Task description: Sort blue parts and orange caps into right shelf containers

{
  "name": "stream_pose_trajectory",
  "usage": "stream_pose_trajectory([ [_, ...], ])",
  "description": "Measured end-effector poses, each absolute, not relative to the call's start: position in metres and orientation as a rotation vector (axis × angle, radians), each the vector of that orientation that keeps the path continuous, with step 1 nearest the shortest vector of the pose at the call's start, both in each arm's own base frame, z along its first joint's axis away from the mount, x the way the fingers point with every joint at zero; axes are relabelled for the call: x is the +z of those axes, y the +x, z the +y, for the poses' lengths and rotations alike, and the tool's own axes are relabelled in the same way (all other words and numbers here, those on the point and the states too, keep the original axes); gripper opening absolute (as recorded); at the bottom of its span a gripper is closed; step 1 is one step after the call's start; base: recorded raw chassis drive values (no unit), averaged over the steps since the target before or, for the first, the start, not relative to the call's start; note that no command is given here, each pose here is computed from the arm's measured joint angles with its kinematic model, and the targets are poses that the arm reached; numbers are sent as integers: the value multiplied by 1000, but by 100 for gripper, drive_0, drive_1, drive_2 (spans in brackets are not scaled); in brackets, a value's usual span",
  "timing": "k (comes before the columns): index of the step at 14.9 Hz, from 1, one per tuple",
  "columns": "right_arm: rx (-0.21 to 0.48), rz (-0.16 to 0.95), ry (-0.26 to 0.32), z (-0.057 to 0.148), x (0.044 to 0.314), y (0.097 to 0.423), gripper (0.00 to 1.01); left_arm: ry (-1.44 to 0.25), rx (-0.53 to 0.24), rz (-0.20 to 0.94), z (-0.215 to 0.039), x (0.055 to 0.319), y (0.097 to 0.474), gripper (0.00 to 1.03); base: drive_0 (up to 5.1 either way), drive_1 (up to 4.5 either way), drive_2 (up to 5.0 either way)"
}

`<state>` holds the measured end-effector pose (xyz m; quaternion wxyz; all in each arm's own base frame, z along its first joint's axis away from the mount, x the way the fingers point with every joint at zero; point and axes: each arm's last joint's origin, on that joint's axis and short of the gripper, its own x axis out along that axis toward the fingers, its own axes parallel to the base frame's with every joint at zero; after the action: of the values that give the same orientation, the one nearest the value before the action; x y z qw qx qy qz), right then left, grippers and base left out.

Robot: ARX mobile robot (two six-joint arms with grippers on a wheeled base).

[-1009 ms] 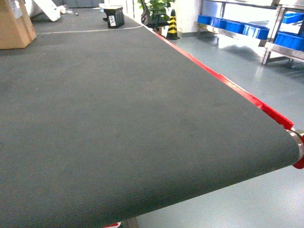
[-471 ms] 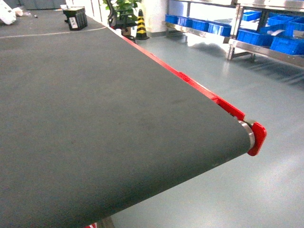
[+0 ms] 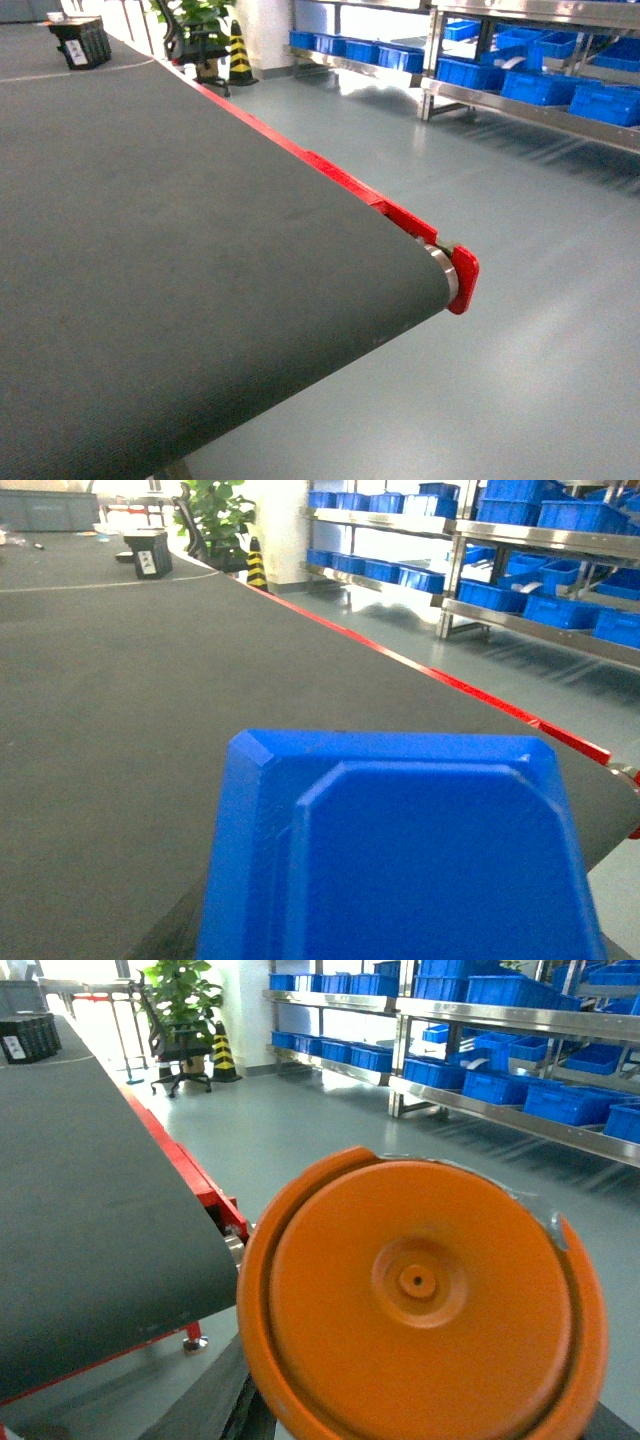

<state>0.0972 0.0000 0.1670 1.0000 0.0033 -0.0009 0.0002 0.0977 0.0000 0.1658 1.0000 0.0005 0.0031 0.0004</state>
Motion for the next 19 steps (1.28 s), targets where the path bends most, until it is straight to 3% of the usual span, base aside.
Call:
stream_pose_trajectory([
  [19, 0, -2, 7, 0, 167, 97, 46, 1, 0, 6, 0, 166, 98, 42, -157, -157, -157],
])
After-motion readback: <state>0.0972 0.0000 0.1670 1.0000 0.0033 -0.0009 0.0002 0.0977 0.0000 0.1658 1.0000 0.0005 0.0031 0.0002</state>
